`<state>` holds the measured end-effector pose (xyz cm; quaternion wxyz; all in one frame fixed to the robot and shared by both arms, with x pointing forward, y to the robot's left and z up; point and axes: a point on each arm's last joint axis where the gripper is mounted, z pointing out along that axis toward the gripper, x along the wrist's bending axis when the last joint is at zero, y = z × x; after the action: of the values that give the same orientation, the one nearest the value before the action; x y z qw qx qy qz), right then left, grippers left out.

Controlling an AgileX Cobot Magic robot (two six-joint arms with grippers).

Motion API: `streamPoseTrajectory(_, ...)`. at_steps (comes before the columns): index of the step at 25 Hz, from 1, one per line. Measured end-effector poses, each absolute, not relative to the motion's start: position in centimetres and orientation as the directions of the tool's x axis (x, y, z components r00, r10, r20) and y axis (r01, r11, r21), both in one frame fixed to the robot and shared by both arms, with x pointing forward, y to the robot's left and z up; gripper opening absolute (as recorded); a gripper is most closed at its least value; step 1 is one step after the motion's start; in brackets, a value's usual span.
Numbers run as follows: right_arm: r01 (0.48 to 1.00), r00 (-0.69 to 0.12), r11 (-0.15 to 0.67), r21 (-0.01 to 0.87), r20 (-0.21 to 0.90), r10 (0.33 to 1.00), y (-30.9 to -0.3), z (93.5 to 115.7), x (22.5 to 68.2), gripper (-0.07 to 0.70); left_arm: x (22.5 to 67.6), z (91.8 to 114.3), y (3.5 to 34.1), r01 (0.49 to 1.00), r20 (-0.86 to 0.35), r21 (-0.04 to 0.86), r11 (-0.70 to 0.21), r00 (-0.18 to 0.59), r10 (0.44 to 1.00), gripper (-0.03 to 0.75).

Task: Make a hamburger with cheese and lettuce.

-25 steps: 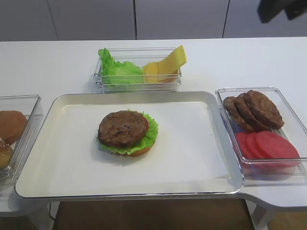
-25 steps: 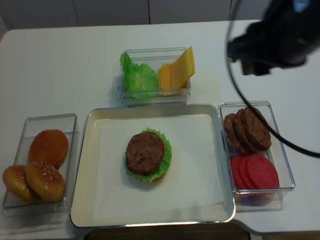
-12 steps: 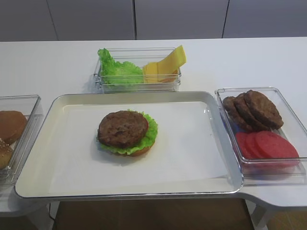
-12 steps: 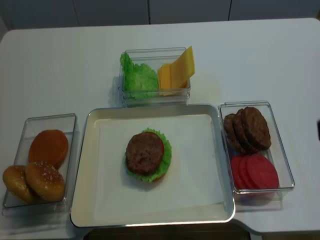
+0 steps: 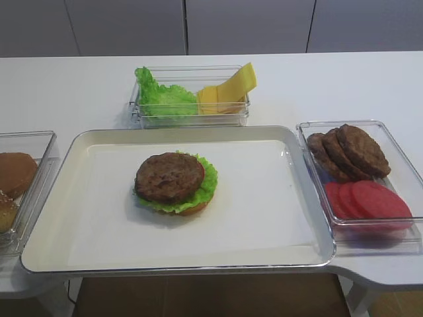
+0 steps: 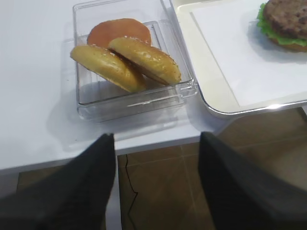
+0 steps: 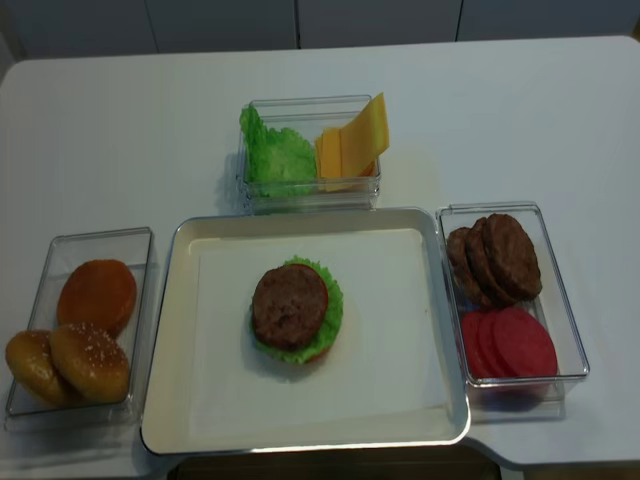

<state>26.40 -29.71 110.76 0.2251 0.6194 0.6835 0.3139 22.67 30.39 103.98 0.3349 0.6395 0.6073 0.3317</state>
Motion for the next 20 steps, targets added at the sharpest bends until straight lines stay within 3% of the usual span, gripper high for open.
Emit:
streamPoseTrajectory(4,0.667,-0.124,0.042,0.744,0.056,0.991,-30.0,108.9,24.9,0.323,22.7,104.0,30.4,0.555,0.018,0.831,-0.038,0.042,0.999,0.414)
streamPoseTrajectory(12,0.518,-0.16,0.034,0.855,0.058,0.985,-29.4,106.5,23.2,0.323,22.7,104.0,30.4,0.555,0.018,0.831,-0.038,0.042,0.999,0.414)
streamPoseTrajectory(20,0.463,-0.191,0.08,0.883,0.012,0.981,-29.3,105.2,22.8,0.323,22.7,104.0,30.4,0.555,0.018,0.831,-0.038,0.042,0.999,0.414)
